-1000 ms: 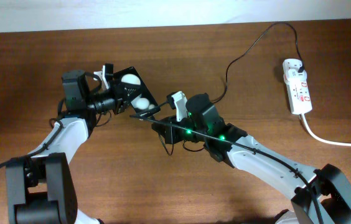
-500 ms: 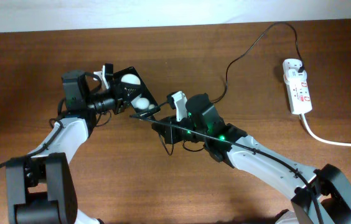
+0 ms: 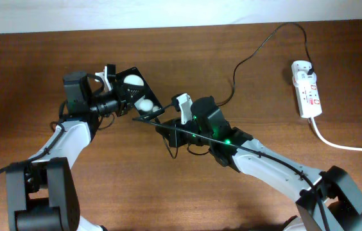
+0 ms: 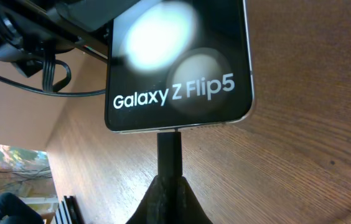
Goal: Plug charger to phone and switch on socket
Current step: 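Open the right gripper, release the plug, and move it right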
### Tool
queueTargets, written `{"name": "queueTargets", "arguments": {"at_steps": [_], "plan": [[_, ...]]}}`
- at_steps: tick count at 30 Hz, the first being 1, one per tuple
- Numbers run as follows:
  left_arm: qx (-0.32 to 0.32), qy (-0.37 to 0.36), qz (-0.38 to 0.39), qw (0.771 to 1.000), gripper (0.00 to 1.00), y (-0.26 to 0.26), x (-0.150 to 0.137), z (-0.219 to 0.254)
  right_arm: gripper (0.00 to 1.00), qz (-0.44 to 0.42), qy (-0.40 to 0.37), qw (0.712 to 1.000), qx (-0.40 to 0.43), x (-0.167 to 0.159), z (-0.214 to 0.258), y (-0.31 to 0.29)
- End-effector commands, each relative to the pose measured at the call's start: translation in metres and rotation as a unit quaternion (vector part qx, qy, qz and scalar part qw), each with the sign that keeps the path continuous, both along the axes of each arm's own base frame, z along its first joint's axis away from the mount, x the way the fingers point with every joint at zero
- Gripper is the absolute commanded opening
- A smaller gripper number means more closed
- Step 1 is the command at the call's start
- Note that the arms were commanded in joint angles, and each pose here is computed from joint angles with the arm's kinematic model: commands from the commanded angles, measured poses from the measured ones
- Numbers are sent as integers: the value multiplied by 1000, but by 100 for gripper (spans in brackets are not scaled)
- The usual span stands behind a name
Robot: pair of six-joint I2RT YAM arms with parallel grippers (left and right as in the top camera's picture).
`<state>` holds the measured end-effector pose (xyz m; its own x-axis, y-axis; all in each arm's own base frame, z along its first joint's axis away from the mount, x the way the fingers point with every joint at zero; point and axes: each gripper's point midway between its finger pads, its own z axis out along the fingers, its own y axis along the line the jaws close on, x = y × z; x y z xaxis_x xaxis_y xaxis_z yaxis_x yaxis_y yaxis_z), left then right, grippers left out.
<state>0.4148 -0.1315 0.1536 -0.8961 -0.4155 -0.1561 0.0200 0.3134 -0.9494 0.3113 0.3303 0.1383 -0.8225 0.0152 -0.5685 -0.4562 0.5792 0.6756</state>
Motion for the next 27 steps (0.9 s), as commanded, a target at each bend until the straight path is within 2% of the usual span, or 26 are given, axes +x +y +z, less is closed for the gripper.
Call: {"name": "queueTargets", "arguments": {"at_steps": [1, 2, 4, 5, 7, 8, 10, 11, 13, 15, 18, 20, 22, 24, 27], "plan": [[-40, 12, -80, 996, 0, -26, -30, 3, 4, -56, -50, 997, 4, 33, 20, -6], [-40, 12, -80, 996, 0, -26, -30, 3, 5, -57, -49, 997, 4, 34, 20, -7], [-40, 12, -80, 996, 0, -26, -30, 3, 30, -57, -45, 997, 1, 33, 18, -7], [-39, 10, -80, 996, 0, -26, -30, 3, 36, -57, -43, 997, -1, 32, 17, -8], [-30, -8, -83, 996, 0, -25, -29, 3, 57, -51, -42, 998, 2, 31, 18, -7], [-23, -14, -78, 997, 0, -24, -27, 1, 73, -52, -42, 998, 1, 30, 20, -8], [-13, -35, -83, 996, 0, -24, -27, 1, 97, -54, -46, 997, -6, 29, 26, -17], [-1, -55, -85, 995, 0, -24, -25, 0, 100, -58, -48, 997, -15, 30, 28, -26], [38, -105, -87, 990, 0, -21, -22, -6, 99, -78, -24, 996, -37, 31, 26, -54], [97, -77, -47, 991, 0, -9, -14, -31, 98, -68, -13, 996, -56, 28, 22, -76], [181, -15, 13, 983, 0, 15, -10, -66, 99, -80, 64, 989, -110, 16, -11, -118], [199, -3, 25, 980, 0, 20, -10, -73, 99, -93, 102, 981, -139, 9, -26, -141], [229, 2, 31, 973, 0, 14, -9, -81, 99, -142, 155, 958, -195, 0, -48, -180], [246, -2, 25, 969, 0, 3, -9, -81, 98, -166, 179, 940, -239, -9, -59, -200], [293, 5, 43, 955, 0, 5, -7, -89, 99, -179, 190, 929, -262, -15, -64, -209]]}}
